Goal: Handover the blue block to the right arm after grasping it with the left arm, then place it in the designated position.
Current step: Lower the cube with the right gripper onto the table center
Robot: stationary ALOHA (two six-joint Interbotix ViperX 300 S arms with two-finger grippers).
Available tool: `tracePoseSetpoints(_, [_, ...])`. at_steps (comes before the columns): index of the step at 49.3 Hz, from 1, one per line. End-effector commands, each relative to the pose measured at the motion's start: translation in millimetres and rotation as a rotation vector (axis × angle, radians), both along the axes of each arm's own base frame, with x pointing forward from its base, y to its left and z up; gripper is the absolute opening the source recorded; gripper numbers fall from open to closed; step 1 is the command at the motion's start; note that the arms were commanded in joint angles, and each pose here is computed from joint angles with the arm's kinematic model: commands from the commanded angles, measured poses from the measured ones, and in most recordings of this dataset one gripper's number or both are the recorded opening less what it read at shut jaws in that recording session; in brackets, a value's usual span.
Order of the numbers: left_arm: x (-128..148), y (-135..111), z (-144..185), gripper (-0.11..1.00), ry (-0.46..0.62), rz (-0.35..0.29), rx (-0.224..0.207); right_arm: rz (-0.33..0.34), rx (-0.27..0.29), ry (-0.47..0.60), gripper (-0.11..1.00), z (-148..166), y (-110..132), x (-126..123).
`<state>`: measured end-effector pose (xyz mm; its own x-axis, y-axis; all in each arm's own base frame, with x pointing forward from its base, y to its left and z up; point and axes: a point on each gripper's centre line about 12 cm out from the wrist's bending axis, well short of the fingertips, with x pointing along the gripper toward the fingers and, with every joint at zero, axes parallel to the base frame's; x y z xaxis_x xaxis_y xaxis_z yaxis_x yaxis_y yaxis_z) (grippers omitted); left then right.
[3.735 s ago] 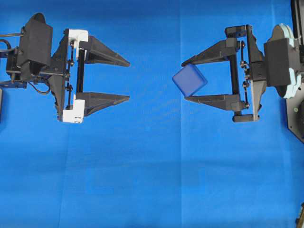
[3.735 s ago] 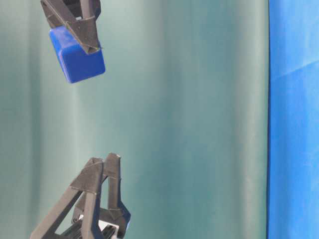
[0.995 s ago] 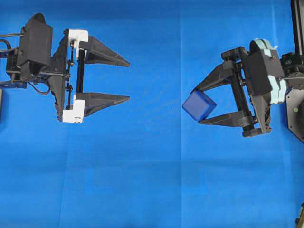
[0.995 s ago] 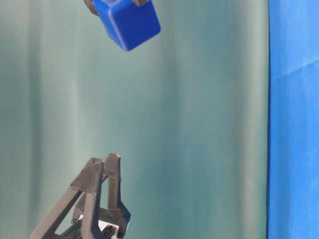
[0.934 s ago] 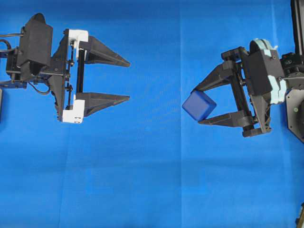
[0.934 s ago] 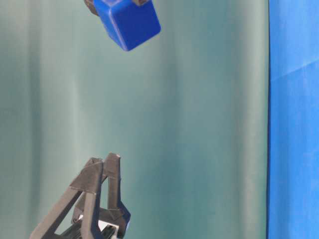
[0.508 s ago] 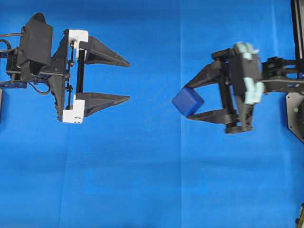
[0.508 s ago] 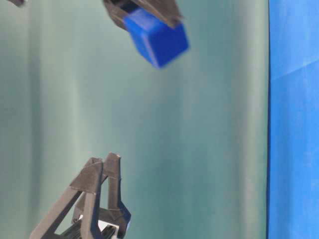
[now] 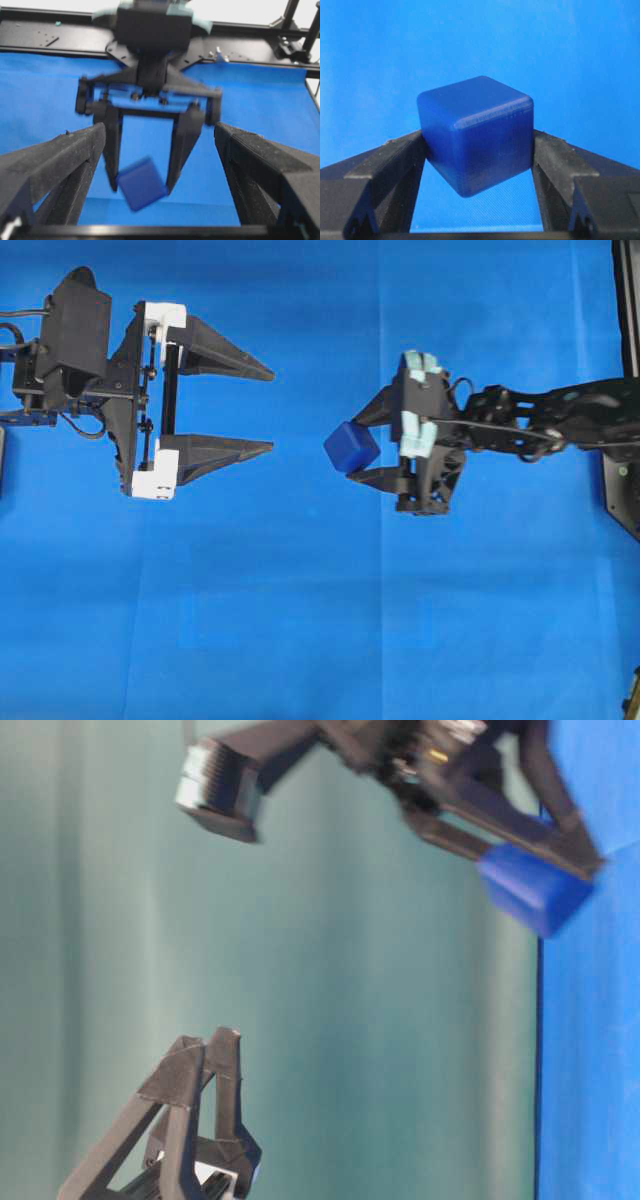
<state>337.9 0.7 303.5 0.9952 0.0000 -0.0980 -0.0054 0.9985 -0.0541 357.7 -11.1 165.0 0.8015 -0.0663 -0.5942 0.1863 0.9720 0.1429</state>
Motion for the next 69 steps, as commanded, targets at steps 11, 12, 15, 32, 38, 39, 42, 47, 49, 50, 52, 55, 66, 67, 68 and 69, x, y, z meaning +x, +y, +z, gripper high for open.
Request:
tracePoseSetpoints(11, [0.0,-0.6,13.8,0.93,-0.040,-0.002,0.003,-0.057,-0.002,-0.032,0.55,-11.7,-2.4,19.7])
tracePoseSetpoints(12, [0.0,-0.6,13.8,0.93,-0.040,-0.002,0.003,-0.061,-0.002,-0.035,0.55,-12.4,-2.4,21.0])
tracePoseSetpoints(15, [0.0,-0.6,13.8,0.93,-0.040,-0.002,0.003,-0.066,-0.003,-0.033,0.55,-17.3,-1.5,25.3])
tracePoseSetpoints(32, [-0.9,-1.6,13.4,0.93,-0.038,-0.006,0.006,-0.111,0.010,-0.007,0.55,-46.6,-3.7,46.0])
tracePoseSetpoints(38, [-0.9,-1.1,13.2,0.93,-0.037,-0.004,0.006,-0.125,0.019,-0.004,0.55,-53.4,-3.8,51.5])
tracePoseSetpoints(39, [-0.9,-1.1,13.2,0.93,-0.037,-0.004,0.006,-0.123,0.019,-0.002,0.55,-54.7,-3.2,52.0])
tracePoseSetpoints(42, [-0.9,-1.6,13.2,0.93,-0.037,-0.005,0.005,-0.126,0.020,-0.003,0.55,-56.4,-2.9,53.9])
tracePoseSetpoints(47, [-0.9,-1.6,13.2,0.93,-0.037,-0.006,0.006,-0.127,0.021,-0.003,0.55,-58.0,-1.8,55.3])
tracePoseSetpoints(49, [-0.9,-1.1,13.2,0.93,-0.037,-0.004,0.006,-0.126,0.020,-0.003,0.55,-57.9,-1.8,55.4])
tracePoseSetpoints(50, [-0.9,-1.1,13.2,0.93,-0.037,-0.004,0.006,-0.127,0.021,-0.003,0.55,-58.0,-1.8,55.3])
tracePoseSetpoints(52, [-0.9,-1.1,13.2,0.93,-0.037,-0.004,0.006,-0.128,0.022,-0.003,0.55,-58.0,-1.8,55.3])
tracePoseSetpoints(55, [-1.2,-1.1,13.7,0.93,-0.038,-0.004,0.006,-0.129,0.023,-0.003,0.55,-58.0,-1.8,55.3])
tracePoseSetpoints(66, [-0.9,-1.1,13.2,0.93,-0.037,-0.004,0.006,-0.127,0.025,0.001,0.55,-58.3,-1.5,55.1])
tracePoseSetpoints(67, [-0.9,-1.1,13.2,0.93,-0.037,-0.004,0.006,-0.126,0.024,0.001,0.55,-58.3,-1.5,55.1])
tracePoseSetpoints(68, [-1.2,-1.1,13.7,0.93,-0.038,-0.004,0.006,-0.126,0.024,0.001,0.55,-58.3,-1.5,55.1])
tracePoseSetpoints(69, [-0.9,-1.1,13.2,0.93,-0.037,-0.004,0.006,-0.126,0.024,0.001,0.55,-58.3,-1.5,55.1])
